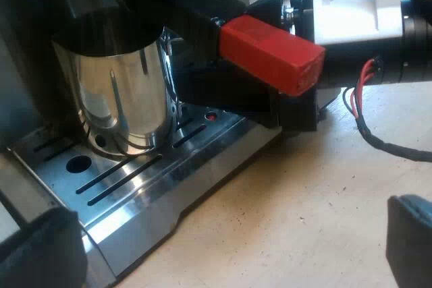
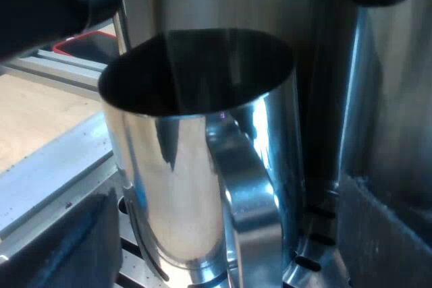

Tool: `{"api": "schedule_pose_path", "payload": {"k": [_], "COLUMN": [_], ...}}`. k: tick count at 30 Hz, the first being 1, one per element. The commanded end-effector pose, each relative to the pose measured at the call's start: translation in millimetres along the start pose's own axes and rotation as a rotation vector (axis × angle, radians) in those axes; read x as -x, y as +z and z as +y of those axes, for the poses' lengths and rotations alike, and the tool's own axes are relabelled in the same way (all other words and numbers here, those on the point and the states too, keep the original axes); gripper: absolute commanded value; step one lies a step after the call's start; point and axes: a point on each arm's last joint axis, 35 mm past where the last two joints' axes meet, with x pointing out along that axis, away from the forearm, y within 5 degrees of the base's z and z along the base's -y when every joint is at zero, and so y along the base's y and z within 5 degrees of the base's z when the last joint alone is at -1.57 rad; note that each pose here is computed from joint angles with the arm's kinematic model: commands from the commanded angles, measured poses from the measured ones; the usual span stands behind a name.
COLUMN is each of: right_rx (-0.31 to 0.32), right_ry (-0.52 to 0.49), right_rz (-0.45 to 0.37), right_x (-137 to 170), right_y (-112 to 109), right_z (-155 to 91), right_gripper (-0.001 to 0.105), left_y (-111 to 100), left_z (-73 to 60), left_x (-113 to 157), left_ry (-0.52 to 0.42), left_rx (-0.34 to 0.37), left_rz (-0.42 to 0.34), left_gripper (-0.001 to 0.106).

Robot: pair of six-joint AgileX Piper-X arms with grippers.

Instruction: Remove mug from coffee machine

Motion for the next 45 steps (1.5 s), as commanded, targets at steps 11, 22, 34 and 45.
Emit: {"api": "schedule_pose_path", "payload": {"k": [11,22,34,45], "right_rx": [0.001,0.004,0.033,0.050], "right_ry": [-0.003,-0.001,-0.011,-0.007], "right_rz": [-0.002,0.003,0.082,0.138], "right_x": [-18,-18,4,77], "right_y": [4,4,24,12], "right_z": [3,3,-6,-12], "right_gripper": [0.039,0.000,0.000,0.000], "left_y": [-3,-3,4,21], "left_z": [0.9,0.9,0.4,-5.9], "left_x": [-3,-3,-3,7], "left_ry": [-0.013,-0.013,-0.023,-0.042], "left_rx": [-0.006,-0.006,-0.034,-0.061], "left_rz": [-0.007,-0.007,-0.058,-0.103], "left_gripper": [0.091,0.091,0.091,0.091]}}
